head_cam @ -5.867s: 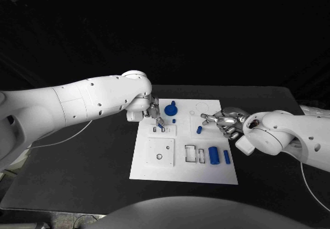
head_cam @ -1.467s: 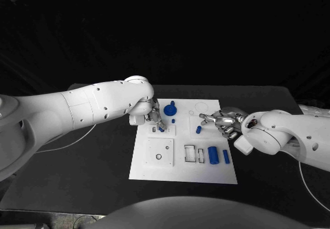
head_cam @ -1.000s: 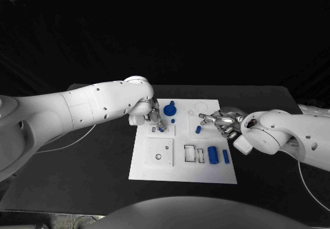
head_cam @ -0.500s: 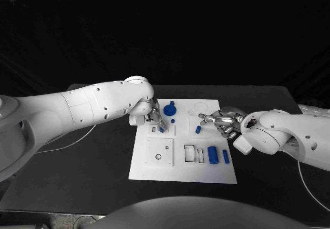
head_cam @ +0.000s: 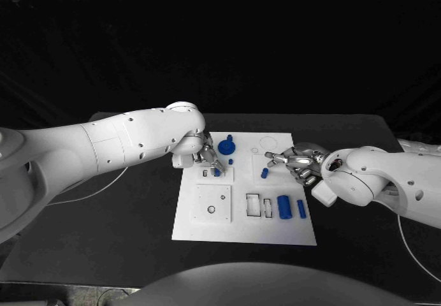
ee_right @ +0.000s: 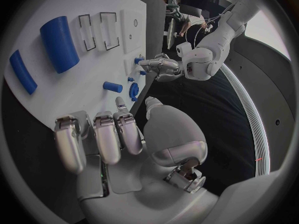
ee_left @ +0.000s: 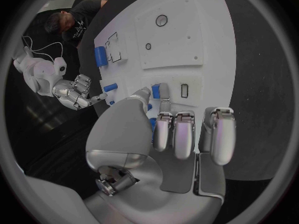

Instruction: Assemble the parts on the task board

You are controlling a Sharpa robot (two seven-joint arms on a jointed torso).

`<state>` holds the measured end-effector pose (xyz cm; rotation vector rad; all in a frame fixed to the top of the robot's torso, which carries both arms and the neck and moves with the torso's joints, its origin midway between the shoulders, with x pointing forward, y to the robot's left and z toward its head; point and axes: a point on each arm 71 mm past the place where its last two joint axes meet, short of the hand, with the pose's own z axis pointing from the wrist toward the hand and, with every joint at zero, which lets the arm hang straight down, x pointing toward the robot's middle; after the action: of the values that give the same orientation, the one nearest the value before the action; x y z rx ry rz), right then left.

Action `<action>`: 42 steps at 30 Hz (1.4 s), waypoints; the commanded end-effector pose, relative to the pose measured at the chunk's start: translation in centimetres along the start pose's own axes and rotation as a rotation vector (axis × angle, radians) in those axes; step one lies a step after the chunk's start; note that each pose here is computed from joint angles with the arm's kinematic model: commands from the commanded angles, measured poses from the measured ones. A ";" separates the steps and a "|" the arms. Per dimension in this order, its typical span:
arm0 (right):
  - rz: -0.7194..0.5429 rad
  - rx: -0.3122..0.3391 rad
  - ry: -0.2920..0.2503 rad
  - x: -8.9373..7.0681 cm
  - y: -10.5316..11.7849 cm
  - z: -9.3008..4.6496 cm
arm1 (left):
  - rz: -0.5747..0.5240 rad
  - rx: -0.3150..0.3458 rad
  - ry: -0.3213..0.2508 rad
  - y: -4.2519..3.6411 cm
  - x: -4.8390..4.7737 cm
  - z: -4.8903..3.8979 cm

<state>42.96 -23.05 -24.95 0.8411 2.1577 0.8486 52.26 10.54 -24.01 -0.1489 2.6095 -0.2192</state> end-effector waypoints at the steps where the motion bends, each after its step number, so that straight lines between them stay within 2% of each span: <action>1: -0.006 -0.005 0.012 0.2 0.0 0.0 | 0.007 -0.126 0.015 0.71 0.17 -0.06; 42: -0.006 -0.003 0.010 0.1 0.0 0.0 | 0.008 -0.133 -0.001 1.04 -0.03 -0.03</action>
<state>43.00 -23.08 -24.96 0.8417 2.1571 0.8474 52.31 10.68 -24.05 -0.1511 2.6076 -0.2153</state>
